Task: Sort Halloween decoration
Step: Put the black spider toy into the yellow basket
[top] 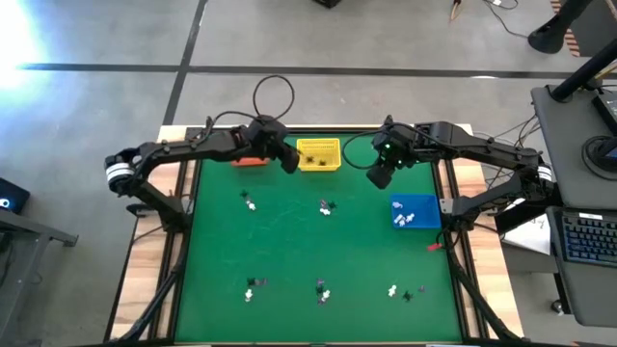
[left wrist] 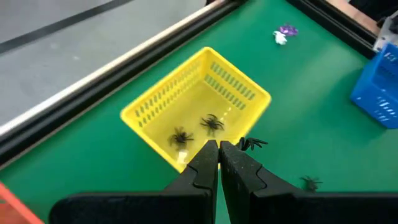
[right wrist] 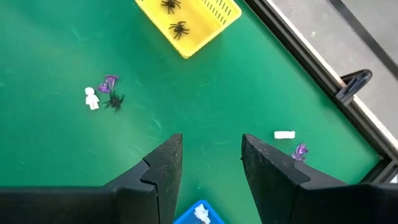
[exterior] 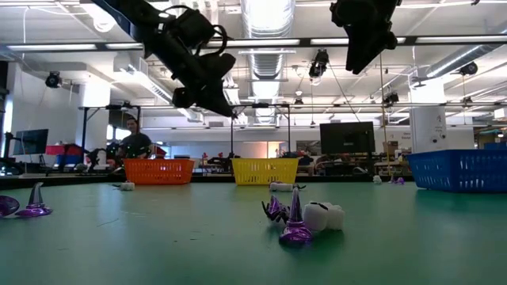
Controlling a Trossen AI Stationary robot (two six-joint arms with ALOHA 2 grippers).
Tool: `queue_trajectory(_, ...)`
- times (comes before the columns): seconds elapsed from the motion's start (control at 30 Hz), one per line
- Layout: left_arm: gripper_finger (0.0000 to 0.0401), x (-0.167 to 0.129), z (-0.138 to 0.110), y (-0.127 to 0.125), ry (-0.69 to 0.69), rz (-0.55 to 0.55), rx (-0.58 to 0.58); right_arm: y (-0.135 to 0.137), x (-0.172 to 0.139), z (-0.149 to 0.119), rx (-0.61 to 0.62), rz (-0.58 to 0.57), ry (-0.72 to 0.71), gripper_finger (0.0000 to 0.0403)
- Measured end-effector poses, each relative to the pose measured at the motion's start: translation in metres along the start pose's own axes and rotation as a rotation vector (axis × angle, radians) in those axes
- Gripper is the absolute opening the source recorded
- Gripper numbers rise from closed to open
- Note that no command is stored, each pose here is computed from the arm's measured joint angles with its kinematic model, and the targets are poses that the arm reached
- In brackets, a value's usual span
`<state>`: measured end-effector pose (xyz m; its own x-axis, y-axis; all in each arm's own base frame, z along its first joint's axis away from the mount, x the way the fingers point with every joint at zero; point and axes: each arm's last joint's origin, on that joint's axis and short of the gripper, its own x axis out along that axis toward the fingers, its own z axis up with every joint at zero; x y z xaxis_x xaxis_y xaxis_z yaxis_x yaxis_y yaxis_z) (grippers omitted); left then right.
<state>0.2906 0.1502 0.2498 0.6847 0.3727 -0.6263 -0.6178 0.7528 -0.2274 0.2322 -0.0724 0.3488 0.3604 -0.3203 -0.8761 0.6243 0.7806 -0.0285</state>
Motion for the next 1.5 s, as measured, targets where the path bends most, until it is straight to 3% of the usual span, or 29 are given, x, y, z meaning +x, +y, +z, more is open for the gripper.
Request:
queue_trajectory(0.3,0.0000,0.027,-0.006,0.014,0.042,0.025,0.012,0.000,0.000,0.000,0.138,0.000,0.000,0.0157)
queue_trajectory(0.47,0.0000,0.044,-0.003,0.014,0.025,-0.038,0.022,0.000,0.000,0.000,0.203,0.000,0.000,0.0157)
queue_trajectory(0.83,0.0000,0.080,0.009,0.015,0.180,-0.007,0.112,0.000,0.000,0.000,0.299,-0.001,0.001,0.0157)
queue_trajectory(1.0,0.0000,0.084,0.015,0.016,0.258,-0.001,0.228,0.000,0.000,0.000,0.316,-0.002,0.003,0.0157)
queue_trajectory(1.23,0.0003,0.082,0.021,0.016,0.250,-0.005,0.258,0.000,0.002,-0.002,0.338,-0.007,0.012,0.0157)
queue_trajectory(1.5,0.0052,0.081,0.023,0.017,0.256,-0.007,0.293,0.000,0.005,-0.003,0.336,-0.012,0.022,0.0157)
